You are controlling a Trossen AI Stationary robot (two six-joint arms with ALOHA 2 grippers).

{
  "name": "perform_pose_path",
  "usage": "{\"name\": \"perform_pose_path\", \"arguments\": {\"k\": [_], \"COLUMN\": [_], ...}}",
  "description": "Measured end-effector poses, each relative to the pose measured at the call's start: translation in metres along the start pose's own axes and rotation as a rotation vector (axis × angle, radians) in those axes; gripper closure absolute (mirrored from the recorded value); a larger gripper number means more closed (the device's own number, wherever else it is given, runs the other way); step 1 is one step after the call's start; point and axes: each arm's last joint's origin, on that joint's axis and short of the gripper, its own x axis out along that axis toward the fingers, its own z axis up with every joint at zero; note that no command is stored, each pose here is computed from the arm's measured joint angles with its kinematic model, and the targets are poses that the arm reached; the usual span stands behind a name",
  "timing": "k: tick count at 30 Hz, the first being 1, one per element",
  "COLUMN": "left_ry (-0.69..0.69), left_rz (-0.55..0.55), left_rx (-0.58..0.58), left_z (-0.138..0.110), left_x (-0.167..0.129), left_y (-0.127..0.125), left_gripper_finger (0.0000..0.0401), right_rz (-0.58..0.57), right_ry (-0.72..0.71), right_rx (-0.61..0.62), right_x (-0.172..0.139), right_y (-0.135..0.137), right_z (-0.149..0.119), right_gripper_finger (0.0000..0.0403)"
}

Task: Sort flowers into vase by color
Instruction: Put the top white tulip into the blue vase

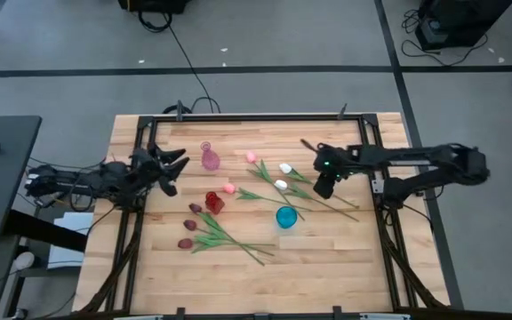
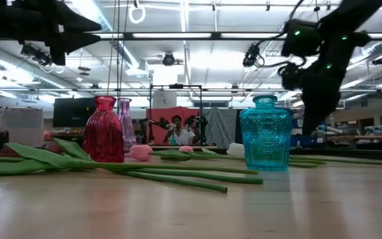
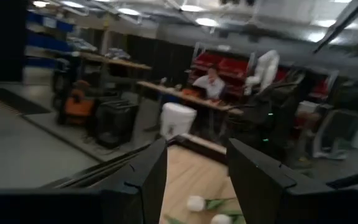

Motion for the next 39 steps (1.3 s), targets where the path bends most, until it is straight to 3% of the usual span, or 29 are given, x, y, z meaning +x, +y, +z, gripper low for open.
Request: {"name": "perform_pose_path", "arguments": {"k": [10, 22, 26, 31, 36, 39], "left_ry": [-0.019, -0.027, -0.043, -0.12, -0.149, -0.111], "left_rz": [0.039, 0.036, 0.019, -0.055, -0.1, -0.097], "left_rx": [0.06, 0.107, 0.125, 0.141, 0.204, 0.251], "left_z": [-0.006, -0.005, -0.003, 0.005, 0.006, -0.002], "left_x": [0.018, 0.019, 0.018, 0.018, 0.02, 0.023], "left_y": [-0.01, -0.011, -0.012, -0.015, -0.018, -0.019], "left_gripper_finger": [0.0229, 0.0229, 0.0229, 0.0229, 0.0229, 0.0229], "right_rz": [-0.025, -0.09, -0.07, -0.047, -0.053, -0.072], "right_ry": [0.163, 0.221, 0.221, 0.219, 0.195, 0.09], "right_rx": [-0.143, -0.179, -0.171, -0.116, -0.058, -0.029], "right_x": [0.026, 0.056, 0.058, 0.058, 0.054, 0.032], "right_y": [0.019, 0.026, 0.026, 0.023, 0.022, 0.022], "right_z": [0.024, 0.027, 0.029, 0.03, 0.032, 0.039], "right_gripper_finger": [0.025, 0.0253, 0.0286, 0.0381, 0.0389, 0.0397]}}
